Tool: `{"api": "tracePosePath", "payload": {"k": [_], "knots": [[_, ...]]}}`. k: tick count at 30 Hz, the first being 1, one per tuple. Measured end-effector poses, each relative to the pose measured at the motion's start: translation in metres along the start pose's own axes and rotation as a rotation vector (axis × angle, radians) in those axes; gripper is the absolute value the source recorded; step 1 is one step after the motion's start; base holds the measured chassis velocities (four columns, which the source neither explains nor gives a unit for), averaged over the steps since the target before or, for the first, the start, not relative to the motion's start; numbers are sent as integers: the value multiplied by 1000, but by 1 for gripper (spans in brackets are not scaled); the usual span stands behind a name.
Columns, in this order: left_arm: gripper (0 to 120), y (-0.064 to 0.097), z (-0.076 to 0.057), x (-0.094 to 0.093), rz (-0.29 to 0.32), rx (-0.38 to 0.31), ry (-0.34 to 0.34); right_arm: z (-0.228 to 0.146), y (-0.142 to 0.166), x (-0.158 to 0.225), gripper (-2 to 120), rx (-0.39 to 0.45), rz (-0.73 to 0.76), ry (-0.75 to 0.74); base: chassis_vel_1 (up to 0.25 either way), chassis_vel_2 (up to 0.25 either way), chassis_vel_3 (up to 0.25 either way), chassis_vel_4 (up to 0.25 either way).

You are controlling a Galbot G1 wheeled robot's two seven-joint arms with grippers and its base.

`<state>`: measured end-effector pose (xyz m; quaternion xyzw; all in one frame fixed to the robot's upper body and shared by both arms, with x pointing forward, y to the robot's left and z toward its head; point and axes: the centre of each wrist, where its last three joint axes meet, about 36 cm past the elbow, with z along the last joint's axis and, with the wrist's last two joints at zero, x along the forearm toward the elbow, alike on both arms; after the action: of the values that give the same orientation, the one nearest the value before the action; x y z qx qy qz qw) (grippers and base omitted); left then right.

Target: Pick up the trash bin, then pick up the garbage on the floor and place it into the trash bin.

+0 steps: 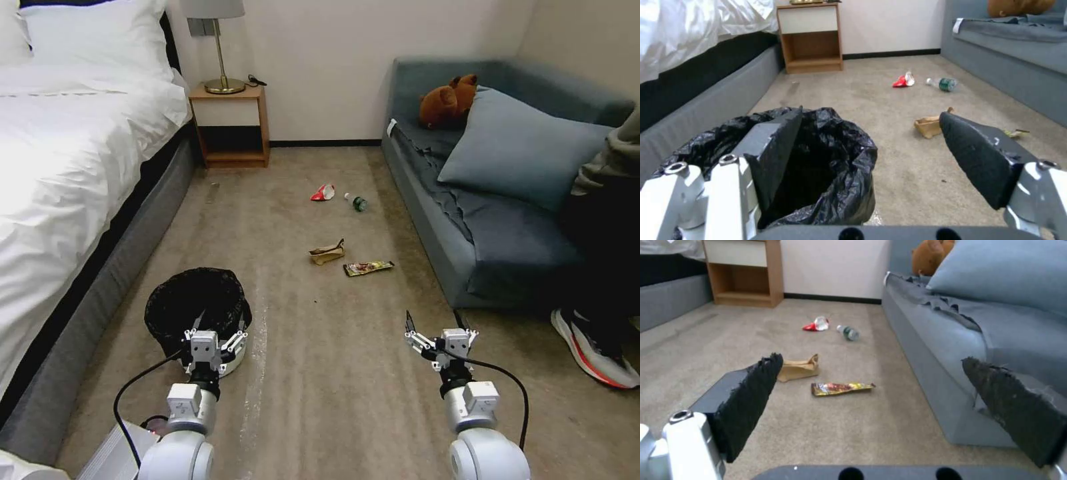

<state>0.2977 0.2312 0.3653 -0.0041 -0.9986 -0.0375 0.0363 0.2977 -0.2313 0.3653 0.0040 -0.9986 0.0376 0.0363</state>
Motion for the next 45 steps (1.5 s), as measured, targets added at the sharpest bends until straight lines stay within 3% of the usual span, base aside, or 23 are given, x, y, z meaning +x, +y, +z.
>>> {"api": "tracePosePath", "payload": {"k": [33,35,36,39,40,43,44,45], "knots": [[81,0,-1,-1,0,2,-1,0,0,0,100,0,0,0,0,0,0,0],[84,13,-7,-20,-22,14,-3,-2,-3,-2,100,1,6,-1,0,0,0,0],[84,13,-7,-20,-22,14,-3,-2,-3,-2,100,1,6,-1,0,0,0,0],[97,37,-22,-54,-56,44,-10,-28,-32,-18,100,-11,72,-33,0,0,0,0],[97,37,-22,-54,-56,44,-10,-28,-32,-18,100,-11,72,-33,0,0,0,0],[100,65,-44,-89,-91,88,-20,-65,-64,-27,100,-48,135,-79,0,0,0,0],[100,65,-44,-89,-91,88,-20,-65,-64,-27,100,-48,135,-79,0,0,0,0],[100,71,-55,-96,-86,100,-30,-71,-63,-27,100,-67,125,-87,0,0,0,0]]}}
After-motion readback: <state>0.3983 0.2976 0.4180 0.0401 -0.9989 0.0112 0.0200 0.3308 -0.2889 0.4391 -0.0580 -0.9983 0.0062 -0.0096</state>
